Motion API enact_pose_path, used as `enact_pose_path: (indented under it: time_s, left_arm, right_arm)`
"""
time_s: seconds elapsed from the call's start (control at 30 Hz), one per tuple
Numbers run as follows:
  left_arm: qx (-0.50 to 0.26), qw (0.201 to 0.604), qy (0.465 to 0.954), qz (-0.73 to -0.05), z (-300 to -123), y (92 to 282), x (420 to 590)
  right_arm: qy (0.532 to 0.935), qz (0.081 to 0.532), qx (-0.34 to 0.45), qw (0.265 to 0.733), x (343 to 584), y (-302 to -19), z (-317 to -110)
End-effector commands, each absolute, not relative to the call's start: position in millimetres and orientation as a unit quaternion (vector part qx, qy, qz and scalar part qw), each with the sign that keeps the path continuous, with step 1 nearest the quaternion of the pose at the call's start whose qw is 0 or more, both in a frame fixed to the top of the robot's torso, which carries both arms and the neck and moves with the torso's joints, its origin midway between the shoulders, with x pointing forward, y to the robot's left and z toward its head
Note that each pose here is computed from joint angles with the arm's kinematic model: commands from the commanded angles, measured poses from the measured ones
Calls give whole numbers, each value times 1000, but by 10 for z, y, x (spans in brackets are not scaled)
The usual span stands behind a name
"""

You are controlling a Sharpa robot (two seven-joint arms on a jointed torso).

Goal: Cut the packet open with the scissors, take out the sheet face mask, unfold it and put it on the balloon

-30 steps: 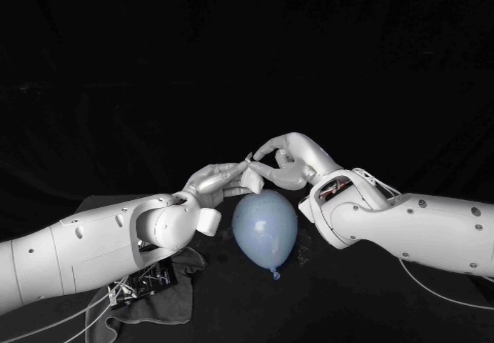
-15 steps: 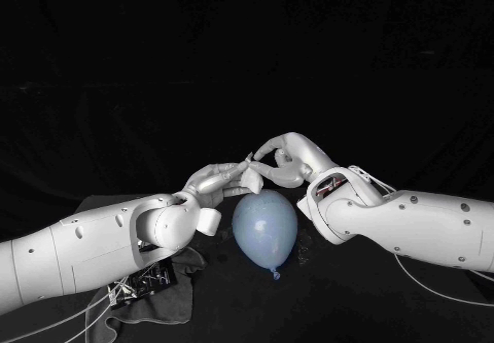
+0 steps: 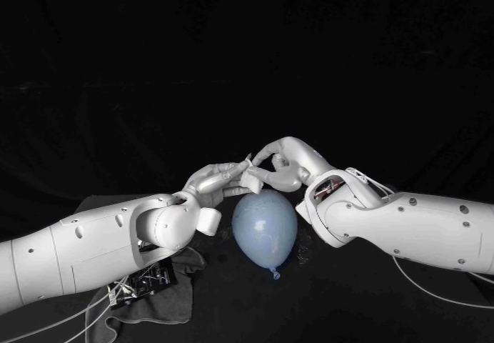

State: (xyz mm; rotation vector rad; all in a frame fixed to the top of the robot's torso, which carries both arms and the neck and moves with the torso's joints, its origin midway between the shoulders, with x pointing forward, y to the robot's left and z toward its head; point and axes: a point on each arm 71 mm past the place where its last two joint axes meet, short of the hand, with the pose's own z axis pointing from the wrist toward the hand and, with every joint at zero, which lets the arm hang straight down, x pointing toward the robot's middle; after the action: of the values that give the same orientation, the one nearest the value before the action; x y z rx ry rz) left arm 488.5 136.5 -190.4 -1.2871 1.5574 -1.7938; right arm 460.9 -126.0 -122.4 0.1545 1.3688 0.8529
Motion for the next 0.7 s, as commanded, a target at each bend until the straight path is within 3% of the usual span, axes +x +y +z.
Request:
enact_pose_path:
  time_s: [0.03,0.7]
  left_arm:
    - [-462,214,559,-655,-1883,1343,4880]
    - [-452,196,564,-663,-1877,1322,4859]
  right_arm:
    - [616,383,61,685,4602,-1233,-1231]
    - [607,386,63,692,4630,-1228,-1228]
